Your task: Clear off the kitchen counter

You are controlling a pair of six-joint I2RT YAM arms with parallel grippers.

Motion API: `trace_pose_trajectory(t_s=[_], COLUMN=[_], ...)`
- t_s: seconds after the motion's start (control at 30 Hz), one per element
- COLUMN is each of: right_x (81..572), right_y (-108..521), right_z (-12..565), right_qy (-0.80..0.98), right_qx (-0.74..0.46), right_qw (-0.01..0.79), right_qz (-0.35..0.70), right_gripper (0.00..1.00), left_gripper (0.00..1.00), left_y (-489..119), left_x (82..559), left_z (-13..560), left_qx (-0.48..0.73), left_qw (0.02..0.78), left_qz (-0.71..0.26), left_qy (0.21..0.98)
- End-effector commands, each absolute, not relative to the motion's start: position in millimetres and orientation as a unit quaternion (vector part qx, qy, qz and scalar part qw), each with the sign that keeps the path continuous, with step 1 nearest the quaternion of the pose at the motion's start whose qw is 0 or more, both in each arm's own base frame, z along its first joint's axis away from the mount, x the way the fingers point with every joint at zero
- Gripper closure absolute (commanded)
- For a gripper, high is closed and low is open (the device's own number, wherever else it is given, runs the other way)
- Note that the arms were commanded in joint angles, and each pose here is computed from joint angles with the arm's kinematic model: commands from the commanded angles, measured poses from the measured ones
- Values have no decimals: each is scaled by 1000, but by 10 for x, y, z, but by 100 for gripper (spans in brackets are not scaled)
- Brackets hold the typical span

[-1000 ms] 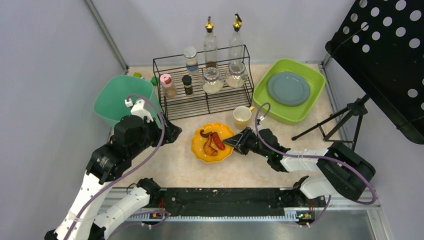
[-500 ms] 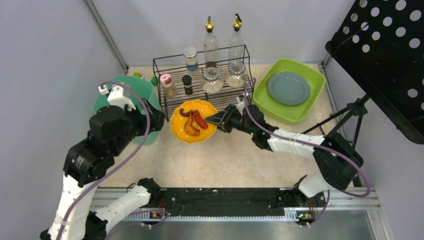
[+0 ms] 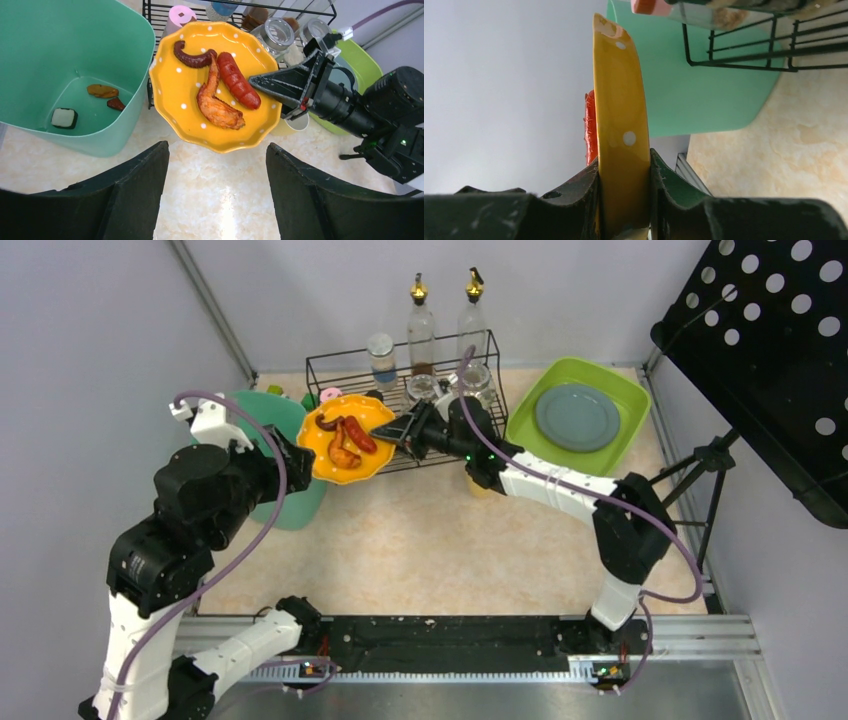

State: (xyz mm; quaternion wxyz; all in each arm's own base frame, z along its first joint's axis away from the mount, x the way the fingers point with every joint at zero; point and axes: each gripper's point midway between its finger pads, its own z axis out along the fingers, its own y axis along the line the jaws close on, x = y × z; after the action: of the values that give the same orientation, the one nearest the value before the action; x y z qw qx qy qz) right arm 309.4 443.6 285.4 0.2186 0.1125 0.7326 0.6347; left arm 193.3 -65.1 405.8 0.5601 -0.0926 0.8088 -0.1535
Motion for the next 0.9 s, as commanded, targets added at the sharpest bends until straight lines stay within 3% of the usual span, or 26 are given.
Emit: trace_pose_trajectory(t_s=[0.0, 0.2, 0.57, 0.87], right_x=[3051, 3154, 3388, 3563], right_y=[4600, 4905, 5508, 5703], right_z=[3999, 4314, 4375, 4374], right_qy=[634, 624, 622, 608], right_qx=[62, 41, 27, 16], right_qw=[242, 248, 241, 285], right_qz=[732, 740, 744, 741], right_gripper=[100, 100, 100, 100], left_gripper=[24, 23, 23, 23], left_y=[-565, -555, -535, -465], left_x=[1915, 1901, 1846, 1775], left_z=[4202, 4211, 4182, 4178], left_qx=[-94, -93, -92, -98], left_qw=[581, 583, 584, 586], left_qz=[-145, -145, -149, -144], left_qy=[795, 794, 793, 792])
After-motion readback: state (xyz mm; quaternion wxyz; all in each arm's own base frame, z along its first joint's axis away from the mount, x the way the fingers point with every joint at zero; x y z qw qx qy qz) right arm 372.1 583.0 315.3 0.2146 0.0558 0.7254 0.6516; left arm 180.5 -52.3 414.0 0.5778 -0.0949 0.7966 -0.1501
